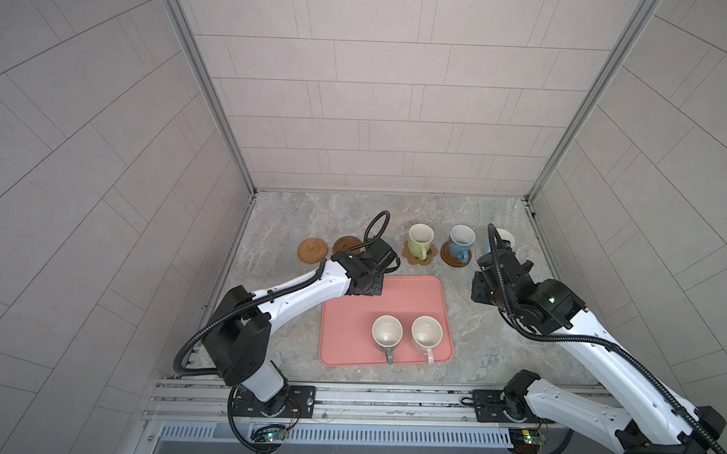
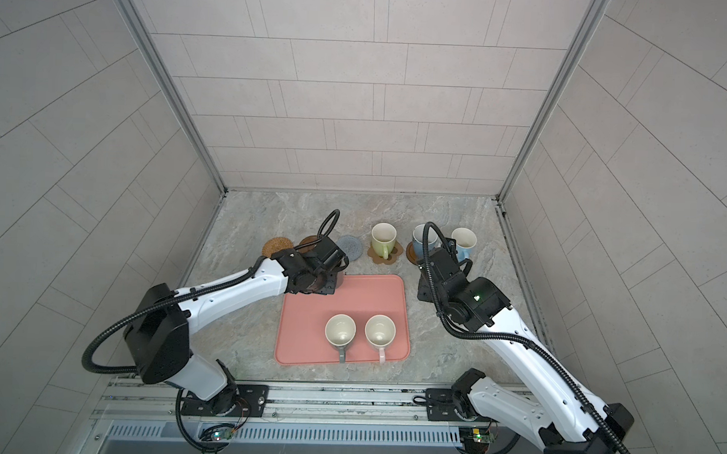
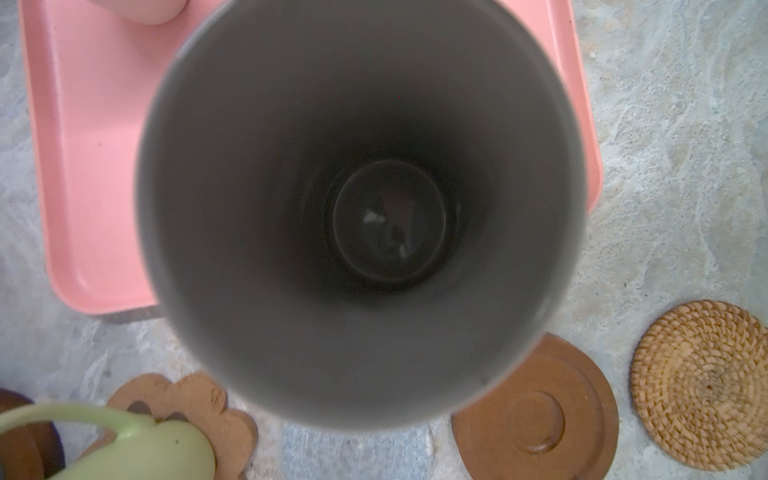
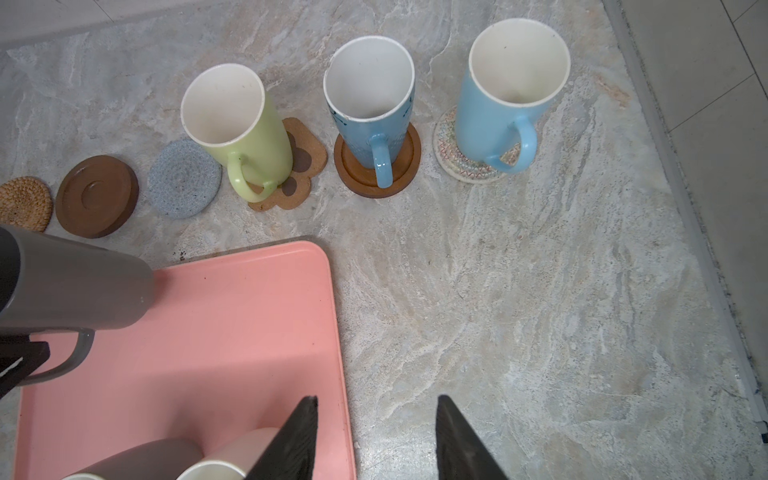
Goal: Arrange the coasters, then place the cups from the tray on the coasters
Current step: 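Lift the grey mug with left gripper and carry it toward the knit coaster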
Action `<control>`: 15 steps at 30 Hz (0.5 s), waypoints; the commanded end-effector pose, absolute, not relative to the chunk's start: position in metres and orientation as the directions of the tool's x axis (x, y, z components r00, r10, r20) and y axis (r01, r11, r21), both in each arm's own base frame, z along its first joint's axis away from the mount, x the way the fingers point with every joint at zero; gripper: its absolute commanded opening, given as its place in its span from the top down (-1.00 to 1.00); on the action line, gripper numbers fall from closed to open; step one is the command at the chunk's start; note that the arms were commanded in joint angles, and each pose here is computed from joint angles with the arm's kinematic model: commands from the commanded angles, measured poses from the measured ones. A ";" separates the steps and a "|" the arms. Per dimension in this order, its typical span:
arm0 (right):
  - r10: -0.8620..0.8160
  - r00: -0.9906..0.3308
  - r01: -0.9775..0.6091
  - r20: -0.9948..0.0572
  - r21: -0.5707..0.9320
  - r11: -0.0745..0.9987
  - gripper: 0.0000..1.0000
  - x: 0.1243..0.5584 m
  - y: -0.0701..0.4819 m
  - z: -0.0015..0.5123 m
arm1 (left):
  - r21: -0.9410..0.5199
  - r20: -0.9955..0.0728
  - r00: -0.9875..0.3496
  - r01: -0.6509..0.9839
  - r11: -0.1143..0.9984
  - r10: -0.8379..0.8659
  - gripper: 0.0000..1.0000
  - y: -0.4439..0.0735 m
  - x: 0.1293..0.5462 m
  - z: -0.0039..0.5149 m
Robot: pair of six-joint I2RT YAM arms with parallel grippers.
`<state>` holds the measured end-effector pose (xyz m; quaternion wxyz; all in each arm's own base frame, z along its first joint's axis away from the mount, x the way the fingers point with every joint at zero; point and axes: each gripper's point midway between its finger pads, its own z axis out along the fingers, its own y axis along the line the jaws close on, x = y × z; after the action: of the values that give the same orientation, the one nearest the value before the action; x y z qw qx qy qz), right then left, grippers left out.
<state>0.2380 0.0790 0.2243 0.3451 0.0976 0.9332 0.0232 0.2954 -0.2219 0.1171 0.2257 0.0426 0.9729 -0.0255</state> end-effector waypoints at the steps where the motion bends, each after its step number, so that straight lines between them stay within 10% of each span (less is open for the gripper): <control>1: 0.201 -0.740 0.195 -0.641 0.082 0.977 0.03 0.235 0.070 0.222 | -0.064 -0.549 -0.835 0.075 0.995 0.028 0.92 -0.232 0.330 0.148; 15: 0.182 -0.746 0.190 -0.641 0.057 0.980 0.03 0.242 0.073 0.220 | -0.071 -0.541 -0.841 0.061 0.996 0.013 0.92 -0.241 0.383 0.140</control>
<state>0.2416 0.0788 0.2190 0.3389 0.0950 0.9360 0.0090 0.3566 -0.2305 0.1100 0.2278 0.0254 0.9731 -0.0222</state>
